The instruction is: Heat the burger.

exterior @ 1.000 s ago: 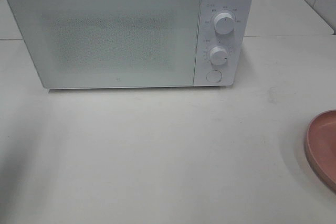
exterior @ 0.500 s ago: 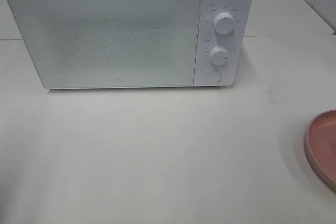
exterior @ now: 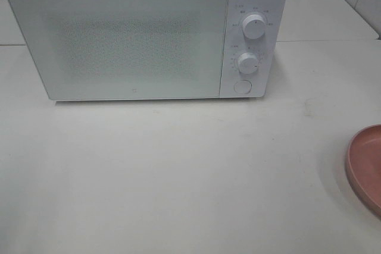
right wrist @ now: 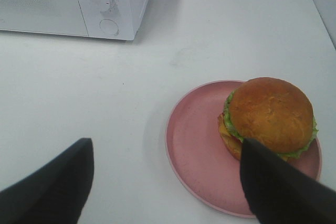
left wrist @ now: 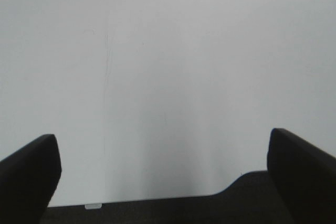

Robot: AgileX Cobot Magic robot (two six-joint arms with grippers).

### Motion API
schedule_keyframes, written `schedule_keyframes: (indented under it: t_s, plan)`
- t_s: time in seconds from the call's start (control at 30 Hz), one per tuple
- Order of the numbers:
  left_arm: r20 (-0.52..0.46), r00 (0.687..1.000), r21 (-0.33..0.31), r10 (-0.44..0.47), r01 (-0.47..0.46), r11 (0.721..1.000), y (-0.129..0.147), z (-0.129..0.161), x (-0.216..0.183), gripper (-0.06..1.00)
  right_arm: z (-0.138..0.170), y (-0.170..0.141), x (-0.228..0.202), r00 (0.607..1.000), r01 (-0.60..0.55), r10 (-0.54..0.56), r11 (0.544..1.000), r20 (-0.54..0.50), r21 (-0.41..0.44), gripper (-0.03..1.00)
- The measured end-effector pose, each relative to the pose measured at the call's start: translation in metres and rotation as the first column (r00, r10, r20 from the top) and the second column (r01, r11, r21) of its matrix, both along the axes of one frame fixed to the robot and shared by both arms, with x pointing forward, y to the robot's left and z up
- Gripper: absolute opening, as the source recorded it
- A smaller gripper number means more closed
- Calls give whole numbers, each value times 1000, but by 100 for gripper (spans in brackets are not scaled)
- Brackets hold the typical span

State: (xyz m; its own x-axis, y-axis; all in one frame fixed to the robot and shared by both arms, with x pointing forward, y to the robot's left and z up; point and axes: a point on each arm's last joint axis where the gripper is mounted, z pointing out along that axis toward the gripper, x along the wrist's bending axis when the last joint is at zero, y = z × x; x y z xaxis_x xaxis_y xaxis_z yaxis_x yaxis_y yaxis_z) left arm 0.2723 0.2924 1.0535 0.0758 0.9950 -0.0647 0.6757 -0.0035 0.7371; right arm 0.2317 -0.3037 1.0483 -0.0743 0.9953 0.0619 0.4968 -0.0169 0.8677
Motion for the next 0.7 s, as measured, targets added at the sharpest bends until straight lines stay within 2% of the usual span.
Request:
schedule_keyframes:
  t_s: [0.03, 0.27, 0.43, 0.7]
  plan:
    - [41, 999, -6, -2, 2, 1000, 0, 1, -6, 99, 0, 0, 0, 1000, 0, 0, 1000, 0, 0, 75]
    - [146, 989, -27, -10, 14, 1000, -2, 3, -23, 99, 0, 0, 0, 1000, 0, 0, 1000, 0, 0, 75]
    - [254, 967, -26, -10, 17, 1000, -2, 3, -40, 99, 0, 0, 0, 1000, 0, 0, 1000, 0, 0, 75]
    - [271, 963, -27, -10, 18, 999, -2, 3, -43, 99, 0, 0, 0, 1000, 0, 0, 1000, 0, 0, 75]
